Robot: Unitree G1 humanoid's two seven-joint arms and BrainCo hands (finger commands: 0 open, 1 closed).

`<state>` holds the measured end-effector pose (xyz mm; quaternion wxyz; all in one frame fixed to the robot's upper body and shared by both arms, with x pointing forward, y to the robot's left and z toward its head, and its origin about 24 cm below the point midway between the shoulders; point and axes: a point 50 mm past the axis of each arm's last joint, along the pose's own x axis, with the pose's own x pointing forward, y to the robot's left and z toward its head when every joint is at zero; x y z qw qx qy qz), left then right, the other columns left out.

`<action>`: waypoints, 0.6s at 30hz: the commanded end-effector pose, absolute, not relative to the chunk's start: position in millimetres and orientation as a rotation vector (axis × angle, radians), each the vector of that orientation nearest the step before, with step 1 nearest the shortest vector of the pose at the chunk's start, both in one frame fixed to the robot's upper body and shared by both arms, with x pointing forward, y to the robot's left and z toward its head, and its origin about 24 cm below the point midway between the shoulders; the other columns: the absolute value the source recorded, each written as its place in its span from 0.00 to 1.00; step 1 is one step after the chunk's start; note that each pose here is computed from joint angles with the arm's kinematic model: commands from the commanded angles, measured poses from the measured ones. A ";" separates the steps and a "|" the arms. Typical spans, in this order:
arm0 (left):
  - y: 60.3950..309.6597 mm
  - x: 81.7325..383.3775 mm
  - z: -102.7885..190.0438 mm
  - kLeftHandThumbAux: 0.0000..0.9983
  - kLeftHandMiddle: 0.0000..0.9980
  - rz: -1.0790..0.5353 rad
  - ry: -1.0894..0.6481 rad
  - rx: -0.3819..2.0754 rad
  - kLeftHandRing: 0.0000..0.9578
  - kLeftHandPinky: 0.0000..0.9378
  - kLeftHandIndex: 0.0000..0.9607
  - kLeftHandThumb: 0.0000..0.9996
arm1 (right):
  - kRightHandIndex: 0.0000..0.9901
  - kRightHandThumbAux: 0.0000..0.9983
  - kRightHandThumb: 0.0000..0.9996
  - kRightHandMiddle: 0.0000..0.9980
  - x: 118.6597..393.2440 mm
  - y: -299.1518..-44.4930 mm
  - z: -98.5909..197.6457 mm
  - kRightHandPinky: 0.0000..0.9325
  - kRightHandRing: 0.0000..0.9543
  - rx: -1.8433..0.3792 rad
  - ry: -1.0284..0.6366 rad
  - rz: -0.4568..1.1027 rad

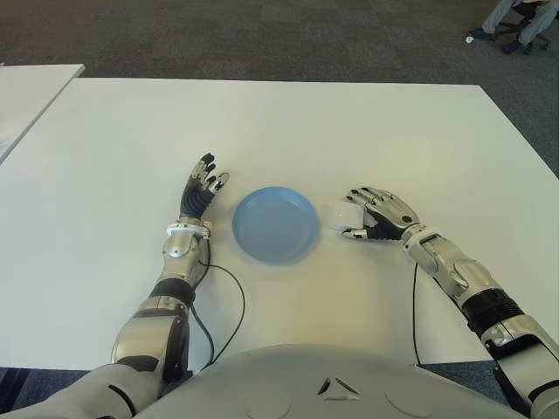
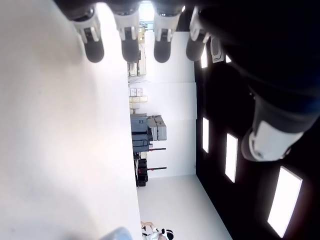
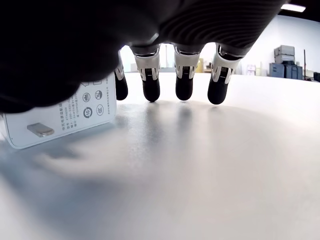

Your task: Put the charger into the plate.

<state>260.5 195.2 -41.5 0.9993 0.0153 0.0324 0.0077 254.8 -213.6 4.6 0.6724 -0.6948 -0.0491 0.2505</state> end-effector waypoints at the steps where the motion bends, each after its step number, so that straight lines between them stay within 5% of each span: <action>1: 191.7 236.1 -69.0 0.55 0.07 0.008 0.211 0.010 0.05 0.03 0.04 0.00 | 0.18 0.18 0.33 0.27 253.9 -213.7 4.9 0.32 0.28 -1.518 -0.108 0.589; 5: 190.9 236.3 -69.1 0.55 0.08 0.006 0.212 0.013 0.05 0.02 0.04 0.00 | 0.35 0.27 0.41 0.53 254.9 -213.0 6.7 0.60 0.54 -1.469 -0.144 0.587; 8: 190.3 236.6 -69.0 0.54 0.08 0.006 0.213 0.013 0.05 0.02 0.04 0.00 | 0.44 0.39 0.49 0.63 255.4 -213.1 8.0 0.67 0.63 -1.445 -0.167 0.577; 12: 189.2 237.1 -68.8 0.54 0.08 0.009 0.211 0.011 0.05 0.03 0.04 0.00 | 0.44 0.62 0.66 0.74 256.5 -213.7 10.1 0.81 0.75 -1.427 -0.187 0.518; 18: 187.7 237.2 -68.4 0.55 0.08 0.016 0.204 0.006 0.06 0.04 0.04 0.00 | 0.45 0.70 0.73 0.83 256.3 -213.4 11.2 0.92 0.87 -1.415 -0.208 0.449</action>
